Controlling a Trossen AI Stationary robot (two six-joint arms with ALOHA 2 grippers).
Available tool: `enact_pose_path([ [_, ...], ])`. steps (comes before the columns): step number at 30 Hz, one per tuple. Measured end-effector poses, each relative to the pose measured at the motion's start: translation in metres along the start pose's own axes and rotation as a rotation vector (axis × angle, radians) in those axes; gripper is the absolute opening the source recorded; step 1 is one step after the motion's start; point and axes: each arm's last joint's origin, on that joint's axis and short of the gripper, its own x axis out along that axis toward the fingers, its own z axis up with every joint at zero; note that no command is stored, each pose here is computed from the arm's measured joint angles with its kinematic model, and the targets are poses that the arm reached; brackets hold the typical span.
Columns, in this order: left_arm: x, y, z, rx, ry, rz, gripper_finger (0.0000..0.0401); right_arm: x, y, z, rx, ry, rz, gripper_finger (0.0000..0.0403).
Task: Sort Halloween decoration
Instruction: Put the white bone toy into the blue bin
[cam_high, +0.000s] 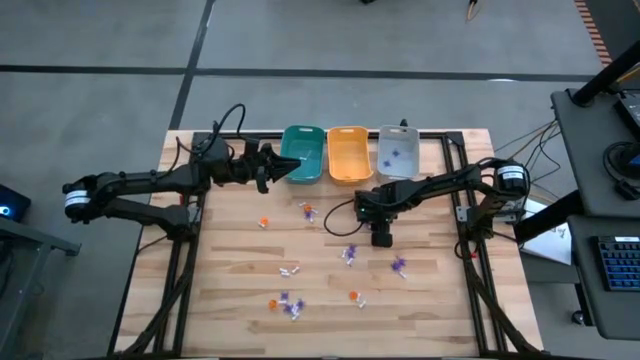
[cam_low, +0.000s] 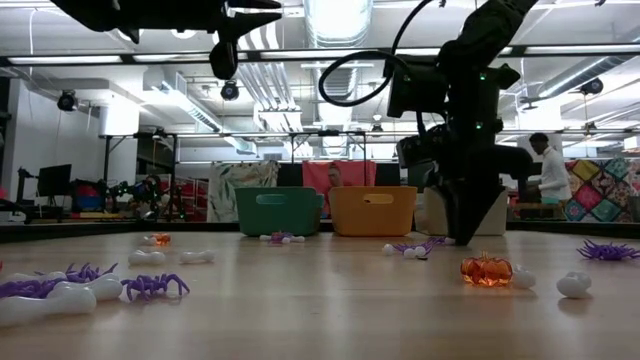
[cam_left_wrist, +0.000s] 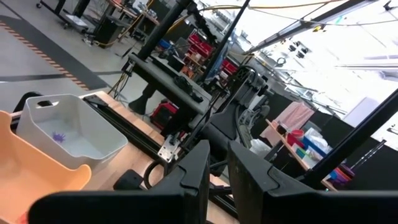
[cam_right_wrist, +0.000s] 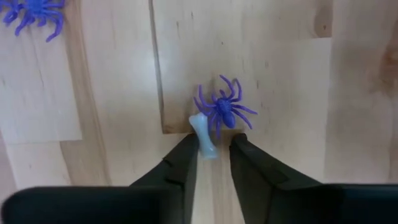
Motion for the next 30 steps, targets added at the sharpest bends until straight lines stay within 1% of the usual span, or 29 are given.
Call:
enact_pose_path([
  [5, 0.000, 0.000, 0.000, 0.000, 0.000, 0.001, 0.0039, 0.000, 0.001, 0.000, -0.002, 0.000, 0.013, 0.0031],
  [7, 0.000, 0.000, 0.000, 0.000, 0.000, 0.001, 0.0039, 0.000, 0.001, 0.000, -0.009, 0.001, 0.025, 0.0016],
  [12, 0.000, 0.000, 0.000, 0.000, 0.000, 0.001, 0.0039, -0.002, 0.001, 0.000, -0.008, -0.008, 0.045, 0.0010],
  [16, 0.000, 0.000, 0.000, -0.005, -0.001, 0.001, 0.0039, -0.011, 0.002, -0.004, 0.004, -0.013, 0.057, 0.0008],
  [23, 0.000, 0.000, 0.000, -0.005, -0.002, 0.000, 0.0039, -0.045, 0.004, 0.003, 0.006, -0.077, 0.057, 0.0008],
  [27, 0.000, 0.000, 0.000, -0.004, -0.004, -0.002, 0.0039, -0.074, 0.002, 0.022, -0.006, -0.195, 0.050, 0.0008],
  [30, 0.000, 0.000, 0.001, -0.004, -0.007, -0.004, 0.0039, -0.097, -0.005, 0.041, -0.029, -0.294, 0.031, 0.0008],
])
